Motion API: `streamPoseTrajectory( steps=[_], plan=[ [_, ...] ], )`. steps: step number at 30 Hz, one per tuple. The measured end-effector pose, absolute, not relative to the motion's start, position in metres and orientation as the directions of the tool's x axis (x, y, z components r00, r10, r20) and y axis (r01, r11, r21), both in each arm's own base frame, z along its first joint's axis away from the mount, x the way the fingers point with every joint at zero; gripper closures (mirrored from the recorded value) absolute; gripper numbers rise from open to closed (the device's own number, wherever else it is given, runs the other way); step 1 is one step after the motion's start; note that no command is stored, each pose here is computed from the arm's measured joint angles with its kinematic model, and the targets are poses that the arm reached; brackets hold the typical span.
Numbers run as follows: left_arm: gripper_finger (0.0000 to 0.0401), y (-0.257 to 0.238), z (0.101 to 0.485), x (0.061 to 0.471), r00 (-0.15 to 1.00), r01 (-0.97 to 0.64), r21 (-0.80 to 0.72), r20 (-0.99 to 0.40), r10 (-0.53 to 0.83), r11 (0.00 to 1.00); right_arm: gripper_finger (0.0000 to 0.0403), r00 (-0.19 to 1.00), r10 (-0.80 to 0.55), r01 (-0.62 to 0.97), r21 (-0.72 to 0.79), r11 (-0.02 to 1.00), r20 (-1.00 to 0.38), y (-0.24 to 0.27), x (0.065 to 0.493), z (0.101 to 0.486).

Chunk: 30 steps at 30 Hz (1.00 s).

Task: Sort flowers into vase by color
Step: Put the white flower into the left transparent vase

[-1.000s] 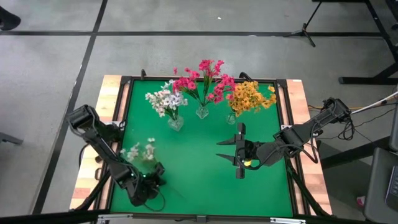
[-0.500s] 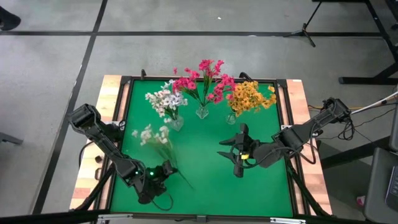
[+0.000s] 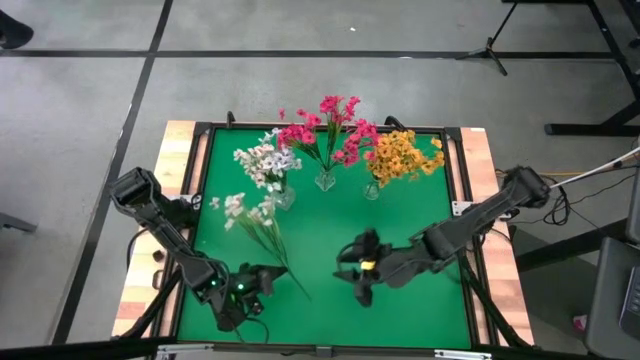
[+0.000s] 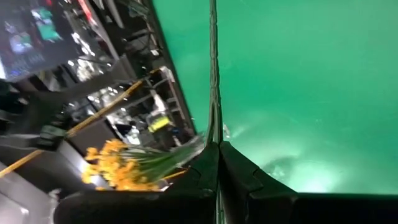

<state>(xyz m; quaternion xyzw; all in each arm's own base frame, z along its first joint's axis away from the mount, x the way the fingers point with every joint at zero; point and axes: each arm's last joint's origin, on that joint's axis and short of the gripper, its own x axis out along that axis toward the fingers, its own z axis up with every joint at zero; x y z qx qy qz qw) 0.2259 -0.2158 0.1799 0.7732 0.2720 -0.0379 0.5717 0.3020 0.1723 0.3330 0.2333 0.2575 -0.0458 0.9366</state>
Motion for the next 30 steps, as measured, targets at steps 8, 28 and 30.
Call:
streamPoseTrajectory(
  steps=[8, 28, 30],
  plan=[
    [0.0401, -0.225, 0.186, 0.223, 0.876, 0.425, 0.858, -0.309, 0.37, -0.288, 0.0147, 0.838, 0.109, 0.171, 0.448, 0.878, -0.534, 0.174, 0.347, 0.291],
    [0.0401, -0.221, 0.187, 0.229, 0.872, 0.443, 0.829, -0.311, 0.377, -0.341, 0.0125, 0.92, 0.195, 0.036, 0.568, 0.822, -0.34, 0.135, 0.419, 0.253],
    [0.0401, -0.219, 0.187, 0.232, 0.871, 0.446, 0.83, -0.316, 0.376, -0.335, 0.0125, 0.919, 0.193, 0.036, 0.56, 0.828, -0.344, 0.136, 0.42, 0.249]
  ],
)
